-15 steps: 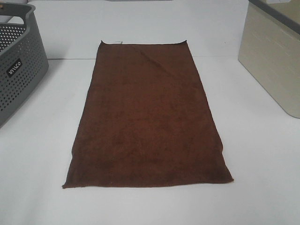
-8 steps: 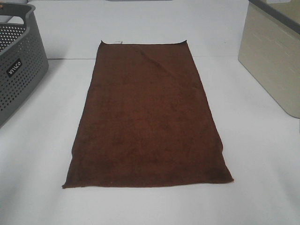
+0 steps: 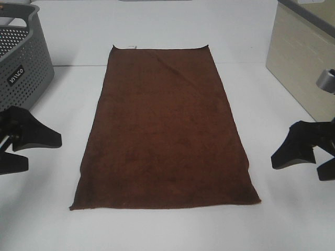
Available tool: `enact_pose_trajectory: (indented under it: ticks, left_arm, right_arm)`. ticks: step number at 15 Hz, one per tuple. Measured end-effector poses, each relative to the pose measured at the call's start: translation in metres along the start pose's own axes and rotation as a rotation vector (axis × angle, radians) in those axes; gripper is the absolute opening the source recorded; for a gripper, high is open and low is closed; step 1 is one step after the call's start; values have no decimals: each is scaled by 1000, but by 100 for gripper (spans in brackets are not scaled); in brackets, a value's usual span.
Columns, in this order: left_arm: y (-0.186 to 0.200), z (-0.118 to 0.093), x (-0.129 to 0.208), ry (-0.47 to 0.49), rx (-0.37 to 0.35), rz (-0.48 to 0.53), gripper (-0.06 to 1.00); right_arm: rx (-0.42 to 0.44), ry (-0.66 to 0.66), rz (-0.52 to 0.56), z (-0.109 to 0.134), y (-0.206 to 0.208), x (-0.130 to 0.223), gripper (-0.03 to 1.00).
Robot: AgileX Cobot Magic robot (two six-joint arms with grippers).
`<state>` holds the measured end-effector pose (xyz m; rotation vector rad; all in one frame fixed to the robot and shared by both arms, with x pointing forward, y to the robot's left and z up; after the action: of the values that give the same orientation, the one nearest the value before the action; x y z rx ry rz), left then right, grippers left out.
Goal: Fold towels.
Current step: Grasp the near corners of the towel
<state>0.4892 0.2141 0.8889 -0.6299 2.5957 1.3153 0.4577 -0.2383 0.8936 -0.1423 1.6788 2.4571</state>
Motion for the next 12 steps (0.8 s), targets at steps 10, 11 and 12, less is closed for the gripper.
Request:
enact_pose_trajectory:
  ticks: [10, 11, 12]
  left_arm:
    - [-93, 14, 9, -41, 48, 258, 74]
    - [-100, 11, 9, -58, 42, 266, 74]
    - [-105, 7, 9, -76, 45, 272, 73]
  right_arm:
    - [-119, -21, 167, -3, -70, -31, 81]
    - [-136, -22, 173, -2, -75, -31, 79]
    - [-154, -26, 181, -2, -81, -31, 77]
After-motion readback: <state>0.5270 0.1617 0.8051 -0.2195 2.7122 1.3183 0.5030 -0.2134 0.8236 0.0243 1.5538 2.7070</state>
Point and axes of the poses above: a point on each arm's last joint axis where the gripper is mounted, y pointing back along that axis away from the gripper, z along the wrist's bending axis when the last joint is at zero, x = y × z, the point moved 7 cm from there along -y, pointing out along that axis toward the gripper, and after that the axes turned 3 degrees about -y, right-handed, at the moved point
